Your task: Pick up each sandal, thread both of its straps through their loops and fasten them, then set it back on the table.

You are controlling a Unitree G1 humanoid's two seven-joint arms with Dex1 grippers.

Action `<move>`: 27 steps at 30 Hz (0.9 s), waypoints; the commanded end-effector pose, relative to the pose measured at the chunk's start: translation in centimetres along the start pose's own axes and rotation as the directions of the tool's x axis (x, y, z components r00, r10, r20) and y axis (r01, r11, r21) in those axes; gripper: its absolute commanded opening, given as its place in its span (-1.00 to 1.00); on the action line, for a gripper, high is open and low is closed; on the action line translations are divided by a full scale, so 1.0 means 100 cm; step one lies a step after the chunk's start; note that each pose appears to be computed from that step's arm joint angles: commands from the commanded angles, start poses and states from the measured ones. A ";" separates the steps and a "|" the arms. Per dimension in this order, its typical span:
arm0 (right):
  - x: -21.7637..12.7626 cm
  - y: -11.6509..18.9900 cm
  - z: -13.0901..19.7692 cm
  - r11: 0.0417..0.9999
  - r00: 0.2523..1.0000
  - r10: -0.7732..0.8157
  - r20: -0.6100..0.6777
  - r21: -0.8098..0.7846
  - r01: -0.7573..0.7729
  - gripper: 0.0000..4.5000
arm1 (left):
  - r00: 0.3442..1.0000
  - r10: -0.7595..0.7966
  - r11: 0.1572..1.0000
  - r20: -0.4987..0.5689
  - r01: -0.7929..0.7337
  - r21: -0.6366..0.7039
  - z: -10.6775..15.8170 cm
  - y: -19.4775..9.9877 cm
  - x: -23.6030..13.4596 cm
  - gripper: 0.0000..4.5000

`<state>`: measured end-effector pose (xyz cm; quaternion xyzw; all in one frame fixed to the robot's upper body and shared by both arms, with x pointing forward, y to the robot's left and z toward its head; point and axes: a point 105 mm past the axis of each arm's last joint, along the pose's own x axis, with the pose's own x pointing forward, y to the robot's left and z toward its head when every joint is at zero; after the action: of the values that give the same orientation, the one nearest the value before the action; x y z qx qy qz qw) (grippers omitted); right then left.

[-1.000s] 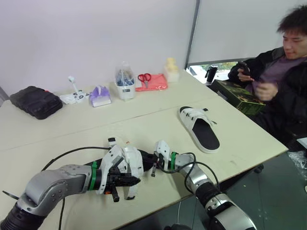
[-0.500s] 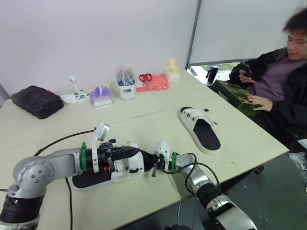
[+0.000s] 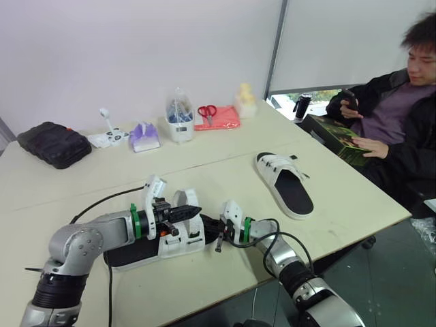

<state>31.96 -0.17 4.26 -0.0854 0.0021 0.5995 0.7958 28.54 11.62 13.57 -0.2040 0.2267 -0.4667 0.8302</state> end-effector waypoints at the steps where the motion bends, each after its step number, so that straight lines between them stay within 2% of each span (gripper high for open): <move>1: -0.035 0.040 -0.096 0.971 0.941 0.069 -0.331 0.240 0.013 -1.00 | 0.999 -0.037 0.999 0.037 0.038 -0.007 0.010 -0.008 -0.006 -0.98; 5: -0.034 0.041 -0.096 0.971 0.941 0.071 -0.330 0.240 0.011 -1.00 | 0.999 -0.025 1.000 0.027 0.025 -0.019 0.006 -0.006 -0.007 -0.98; 12: -0.033 0.041 -0.096 0.970 0.942 0.073 -0.329 0.241 0.009 -1.00 | 0.999 0.027 0.999 -0.040 -0.025 0.037 -0.011 0.000 -0.007 -0.98; 20: -0.033 0.041 -0.096 0.970 0.942 0.070 -0.329 0.241 0.012 -1.00 | 0.999 0.033 0.997 -0.028 -0.031 0.071 -0.013 0.001 -0.001 -0.98; 27: -0.034 0.041 -0.096 0.970 0.941 0.070 -0.331 0.243 0.014 -1.00 | 1.000 -0.003 0.999 -0.030 0.004 0.040 -0.020 -0.009 -0.001 -0.98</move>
<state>31.95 -0.18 4.21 -0.0847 0.0026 0.5982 0.7969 27.41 11.21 12.42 -0.1844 0.2252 -0.4666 0.8352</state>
